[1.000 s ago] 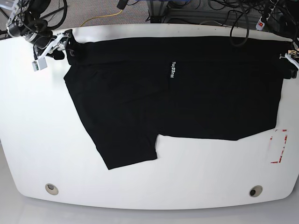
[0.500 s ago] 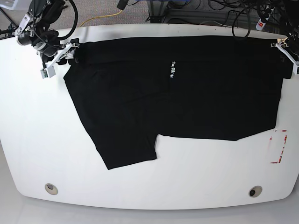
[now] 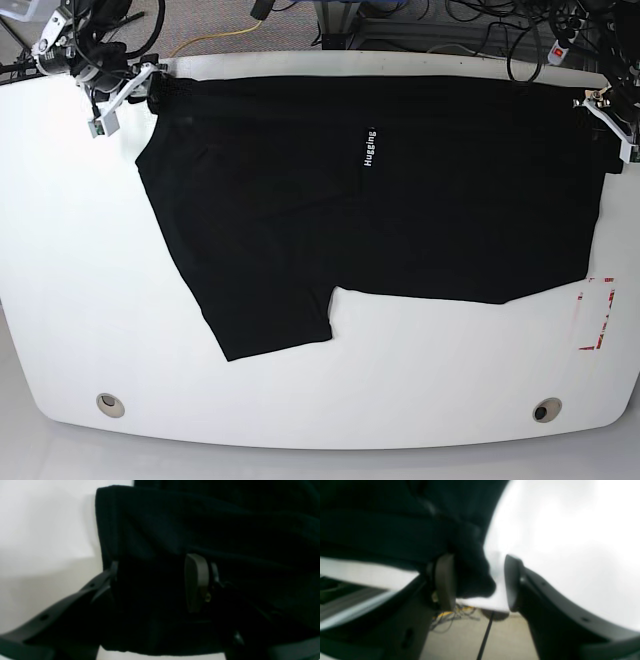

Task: Fold the T-shirt properly
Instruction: 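Release and move the right gripper along the shirt edge to regrasp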

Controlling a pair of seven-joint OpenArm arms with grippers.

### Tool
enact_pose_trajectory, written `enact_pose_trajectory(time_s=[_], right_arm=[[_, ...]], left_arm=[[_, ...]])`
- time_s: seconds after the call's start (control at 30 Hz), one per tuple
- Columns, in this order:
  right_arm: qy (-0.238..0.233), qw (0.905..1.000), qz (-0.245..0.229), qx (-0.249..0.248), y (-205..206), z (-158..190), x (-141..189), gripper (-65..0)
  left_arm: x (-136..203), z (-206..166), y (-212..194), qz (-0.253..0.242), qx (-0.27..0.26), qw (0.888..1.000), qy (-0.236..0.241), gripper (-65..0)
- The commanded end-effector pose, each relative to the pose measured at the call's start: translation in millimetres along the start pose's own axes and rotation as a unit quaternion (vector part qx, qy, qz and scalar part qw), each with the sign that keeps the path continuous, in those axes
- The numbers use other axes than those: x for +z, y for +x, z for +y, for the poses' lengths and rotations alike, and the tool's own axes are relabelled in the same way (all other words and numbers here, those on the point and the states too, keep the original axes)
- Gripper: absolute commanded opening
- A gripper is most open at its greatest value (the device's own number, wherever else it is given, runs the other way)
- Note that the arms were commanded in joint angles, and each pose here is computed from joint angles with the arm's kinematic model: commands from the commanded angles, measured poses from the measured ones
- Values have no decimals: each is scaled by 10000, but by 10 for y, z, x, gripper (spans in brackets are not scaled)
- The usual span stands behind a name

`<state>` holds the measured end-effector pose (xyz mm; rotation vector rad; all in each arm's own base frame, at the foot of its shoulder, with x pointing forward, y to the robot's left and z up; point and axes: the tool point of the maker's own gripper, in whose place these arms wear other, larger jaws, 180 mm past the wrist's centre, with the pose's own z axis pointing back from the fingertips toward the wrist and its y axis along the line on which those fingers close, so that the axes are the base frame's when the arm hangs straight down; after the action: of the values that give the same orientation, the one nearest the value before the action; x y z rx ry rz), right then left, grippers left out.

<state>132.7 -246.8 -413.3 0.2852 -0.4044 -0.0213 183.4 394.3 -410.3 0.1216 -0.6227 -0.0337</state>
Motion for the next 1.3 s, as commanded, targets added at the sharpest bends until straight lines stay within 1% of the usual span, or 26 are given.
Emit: enact_pose_trajectory(time_s=[0.0, 0.17, 0.23, 0.33, 0.4, 0.47, 0.53, 0.67, 0.8, 0.87, 0.97, 1.13, 1.17, 1.27], right_arm=[[-39, 9999, -2, 128, -27, -10, 112, -323], [47, 9992, 105, 372, -117, 36, 311, -249], [51, 9986, 88, 513, -99, 41, 389, -238], [53, 9974, 38, 721, -46, 55, 492, -241], [112, 9969, -38, 776, -13, 86, 535, -241], [263, 9967, -148, 755, 21, 145, 540, -241], [403, 9961, -271, 734, 71, 207, 530, -241], [567, 9945, -527, 702, 226, 323, 439, -239], [582, 9927, -557, 899, 387, 430, 284, -239], [610, 9913, -690, 938, 502, 476, 247, -239], [459, 9897, -853, 1052, 709, 446, 224, -239], [-294, 9866, -1029, 1233, 1172, 212, 201, -239], [-421, 9861, -1055, 1210, 1291, 141, 182, -239], [-573, 9865, -1078, 1089, 1553, -39, 123, -239]], left_arm=[[31, 80, -73, 237, -136, 9996, 121, -344], [38, 87, -56, 220, -156, 9995, 132, -344], [44, 106, -43, 230, -195, 9994, 145, -344], [56, 140, -19, 225, -238, 9993, 169, -344], [55, 146, 8, 186, -219, 9994, 167, -344], [66, 152, 58, 132, -258, 9994, 188, -344], [131, 204, 206, -7, -427, 9987, 283, -344], [253, 174, 463, -315, -731, 9960, 395, -344], [264, 98, 504, -418, -727, 9958, 374, -344], [288, 83, 564, -496, -777, 9950, 393, -344], [324, 70, 656, -612, -850, 9936, 427, -344], [313, 67, 807, -784, -822, 9925, 462, -344], [290, 33, 808, -785, -748, 9931, 442, -344], [295, 67, 797, -794, -549, 9940, 519, -344]])
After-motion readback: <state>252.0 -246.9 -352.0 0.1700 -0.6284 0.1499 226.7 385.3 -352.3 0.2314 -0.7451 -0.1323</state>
